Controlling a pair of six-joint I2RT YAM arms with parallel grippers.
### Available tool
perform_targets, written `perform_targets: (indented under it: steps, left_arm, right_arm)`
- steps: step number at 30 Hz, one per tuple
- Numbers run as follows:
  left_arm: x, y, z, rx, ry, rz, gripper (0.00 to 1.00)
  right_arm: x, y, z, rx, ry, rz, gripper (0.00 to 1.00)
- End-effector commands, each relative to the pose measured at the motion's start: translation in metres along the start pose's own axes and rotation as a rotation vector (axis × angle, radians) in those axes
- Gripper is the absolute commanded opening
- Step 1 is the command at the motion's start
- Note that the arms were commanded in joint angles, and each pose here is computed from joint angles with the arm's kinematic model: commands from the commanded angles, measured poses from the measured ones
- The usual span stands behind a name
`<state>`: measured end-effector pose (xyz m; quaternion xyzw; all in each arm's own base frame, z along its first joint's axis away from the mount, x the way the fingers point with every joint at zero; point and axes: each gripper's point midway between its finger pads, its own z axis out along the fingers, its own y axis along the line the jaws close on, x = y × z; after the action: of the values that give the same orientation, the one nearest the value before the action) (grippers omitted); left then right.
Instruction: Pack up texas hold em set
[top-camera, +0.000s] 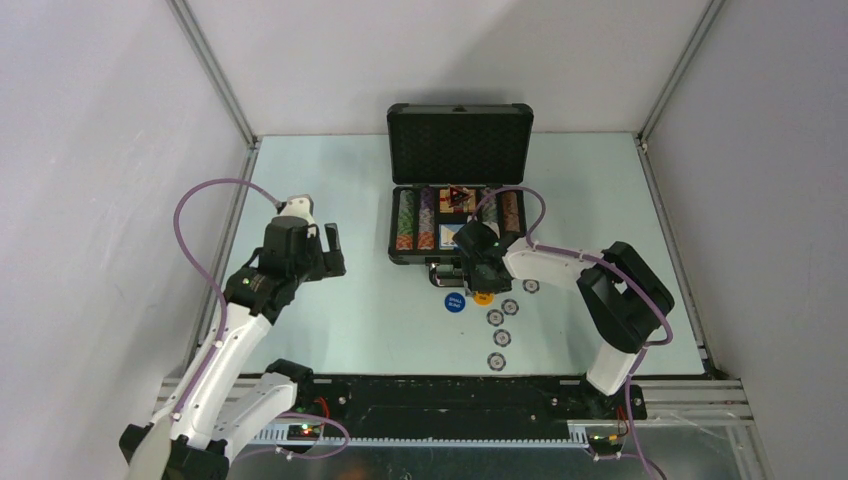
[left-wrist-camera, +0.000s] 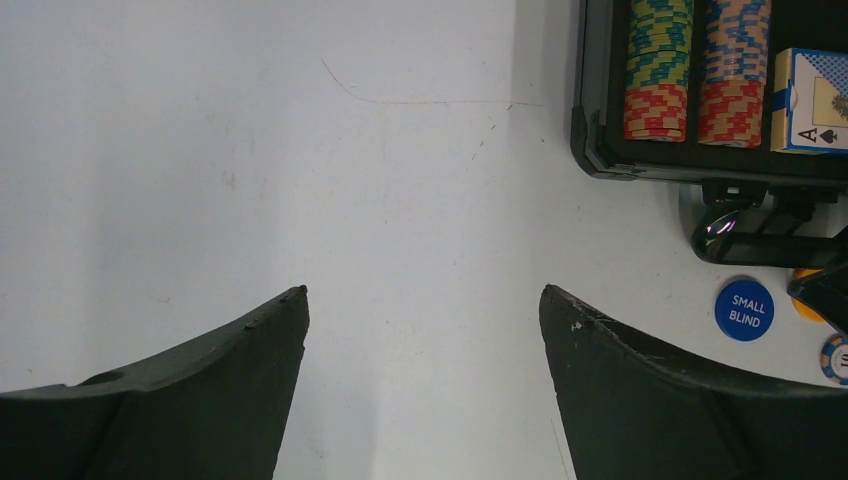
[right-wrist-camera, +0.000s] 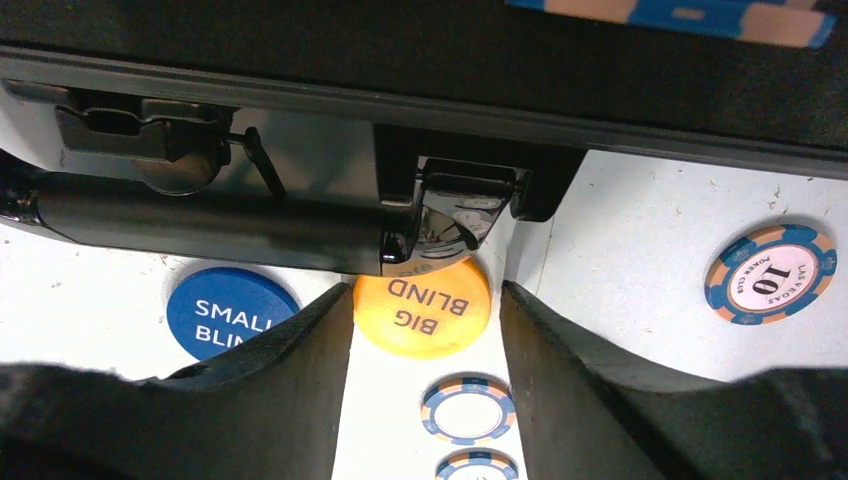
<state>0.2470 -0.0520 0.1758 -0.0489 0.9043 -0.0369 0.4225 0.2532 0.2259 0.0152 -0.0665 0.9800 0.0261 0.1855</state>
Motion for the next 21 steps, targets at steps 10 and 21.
perform_targets:
  steps: [10,21]
  left_arm:
    - [-0.005,-0.001,0.001,0.008,-0.020,0.013,0.90]
    - [-0.006,0.000,0.001,0.007,-0.020,0.013,0.90]
  right_arm:
    - [0.009,-0.002,-0.008,0.009,0.023,-0.016,0.50]
    - [-0.010,0.005,-0.042,-0.025,-0.034,-0.017,0.51]
